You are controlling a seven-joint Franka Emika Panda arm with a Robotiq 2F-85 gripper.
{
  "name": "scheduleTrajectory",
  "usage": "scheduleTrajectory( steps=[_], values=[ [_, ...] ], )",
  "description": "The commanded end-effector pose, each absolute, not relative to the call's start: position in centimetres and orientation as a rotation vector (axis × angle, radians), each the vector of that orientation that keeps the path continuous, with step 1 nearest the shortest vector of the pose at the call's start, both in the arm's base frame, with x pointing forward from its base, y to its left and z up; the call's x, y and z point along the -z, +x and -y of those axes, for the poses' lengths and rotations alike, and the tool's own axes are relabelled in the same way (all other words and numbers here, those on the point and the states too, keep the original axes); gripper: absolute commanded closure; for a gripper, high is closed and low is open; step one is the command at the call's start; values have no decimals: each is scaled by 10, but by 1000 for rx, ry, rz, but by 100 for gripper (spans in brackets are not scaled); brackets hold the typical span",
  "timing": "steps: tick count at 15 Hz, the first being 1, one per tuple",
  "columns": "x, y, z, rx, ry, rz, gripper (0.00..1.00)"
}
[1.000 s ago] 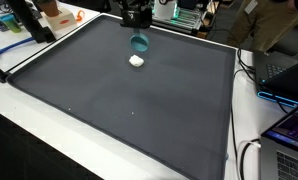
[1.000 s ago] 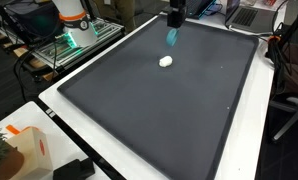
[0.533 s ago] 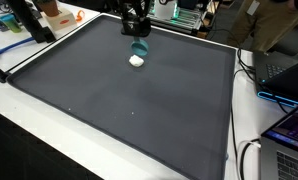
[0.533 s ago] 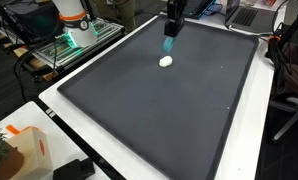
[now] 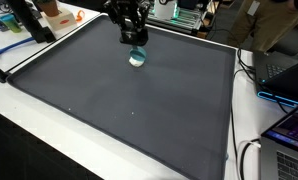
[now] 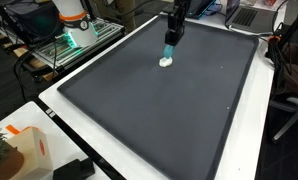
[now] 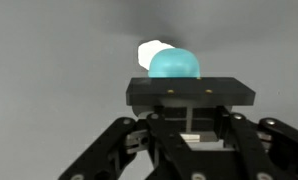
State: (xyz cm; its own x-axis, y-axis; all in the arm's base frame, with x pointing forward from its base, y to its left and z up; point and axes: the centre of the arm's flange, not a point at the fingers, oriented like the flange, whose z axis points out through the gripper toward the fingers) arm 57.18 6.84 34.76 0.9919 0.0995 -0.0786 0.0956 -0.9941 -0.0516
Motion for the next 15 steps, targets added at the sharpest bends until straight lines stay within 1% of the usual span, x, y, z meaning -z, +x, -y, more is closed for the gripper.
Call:
scheduleTrajectory(
  steps=[1,7,12,15],
  values=[
    [-337,583,-67,-161,-3116,114,79],
    [-307,597,-61,-332,-3092,65,79],
    [-275,617,-41,-391,-3049,-11,79],
    [-265,617,-32,-434,-3011,-58,79]
  ],
)
